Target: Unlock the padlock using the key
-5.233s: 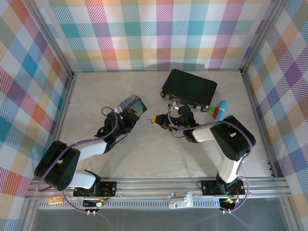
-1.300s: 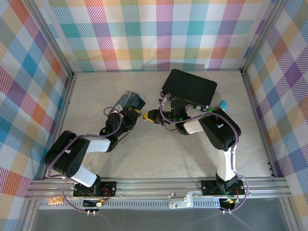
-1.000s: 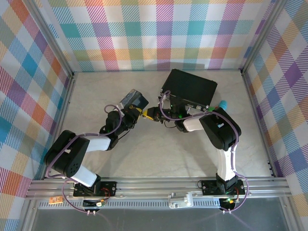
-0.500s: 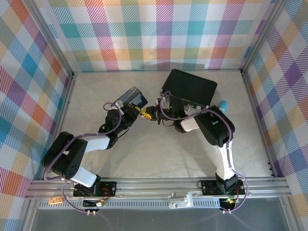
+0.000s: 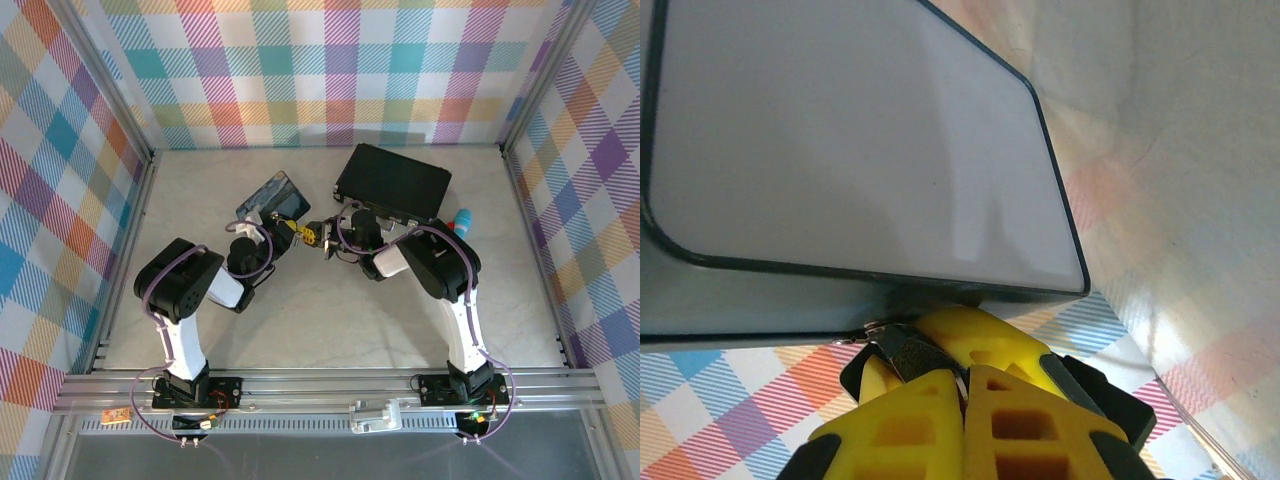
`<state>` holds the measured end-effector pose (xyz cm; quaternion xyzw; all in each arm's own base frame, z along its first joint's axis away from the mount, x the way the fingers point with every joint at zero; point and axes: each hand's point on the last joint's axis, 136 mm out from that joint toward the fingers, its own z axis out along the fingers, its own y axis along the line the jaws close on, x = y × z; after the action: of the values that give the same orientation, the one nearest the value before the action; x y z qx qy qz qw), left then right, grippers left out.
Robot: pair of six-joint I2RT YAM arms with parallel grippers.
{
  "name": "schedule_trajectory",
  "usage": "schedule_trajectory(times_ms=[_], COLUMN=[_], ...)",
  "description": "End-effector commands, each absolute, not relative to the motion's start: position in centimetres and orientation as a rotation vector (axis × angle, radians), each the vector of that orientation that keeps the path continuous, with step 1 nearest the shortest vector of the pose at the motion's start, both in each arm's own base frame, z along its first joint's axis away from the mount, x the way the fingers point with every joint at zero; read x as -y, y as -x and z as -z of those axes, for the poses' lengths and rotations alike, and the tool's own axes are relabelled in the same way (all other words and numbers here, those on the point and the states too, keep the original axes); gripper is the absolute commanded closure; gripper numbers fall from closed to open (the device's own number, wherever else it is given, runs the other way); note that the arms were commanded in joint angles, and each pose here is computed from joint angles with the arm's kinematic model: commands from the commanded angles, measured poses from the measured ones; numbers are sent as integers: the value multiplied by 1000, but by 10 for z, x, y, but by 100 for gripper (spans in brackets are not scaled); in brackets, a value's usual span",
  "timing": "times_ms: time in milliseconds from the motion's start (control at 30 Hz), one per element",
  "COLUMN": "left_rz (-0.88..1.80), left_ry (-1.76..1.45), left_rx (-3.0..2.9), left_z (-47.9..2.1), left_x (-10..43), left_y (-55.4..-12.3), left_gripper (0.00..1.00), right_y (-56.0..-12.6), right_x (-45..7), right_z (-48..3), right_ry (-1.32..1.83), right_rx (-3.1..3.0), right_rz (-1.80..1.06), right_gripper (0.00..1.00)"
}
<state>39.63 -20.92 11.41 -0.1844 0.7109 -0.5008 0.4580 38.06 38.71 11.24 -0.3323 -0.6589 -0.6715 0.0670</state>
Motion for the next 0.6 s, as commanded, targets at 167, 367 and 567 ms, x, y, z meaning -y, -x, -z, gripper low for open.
schedule_trajectory(times_ms=[167, 367, 567], left_rz=[1345, 1326, 1275], left_ry=[246, 298, 374], left_rx=[-1987, -1973, -2007], left_z=[-71, -84, -87], left_x=[251, 239, 230], left_y=[-350, -355, -354], left_gripper=[100, 100, 100], right_y=[-376, -382, -384], right_x=[-405, -392, -374], right_z=[-225, -170, -152], right_ry=[884, 761, 651], right_rx=[1547, 1942, 2258], right_rz=[2255, 2270, 2308], right_gripper=[100, 97, 76])
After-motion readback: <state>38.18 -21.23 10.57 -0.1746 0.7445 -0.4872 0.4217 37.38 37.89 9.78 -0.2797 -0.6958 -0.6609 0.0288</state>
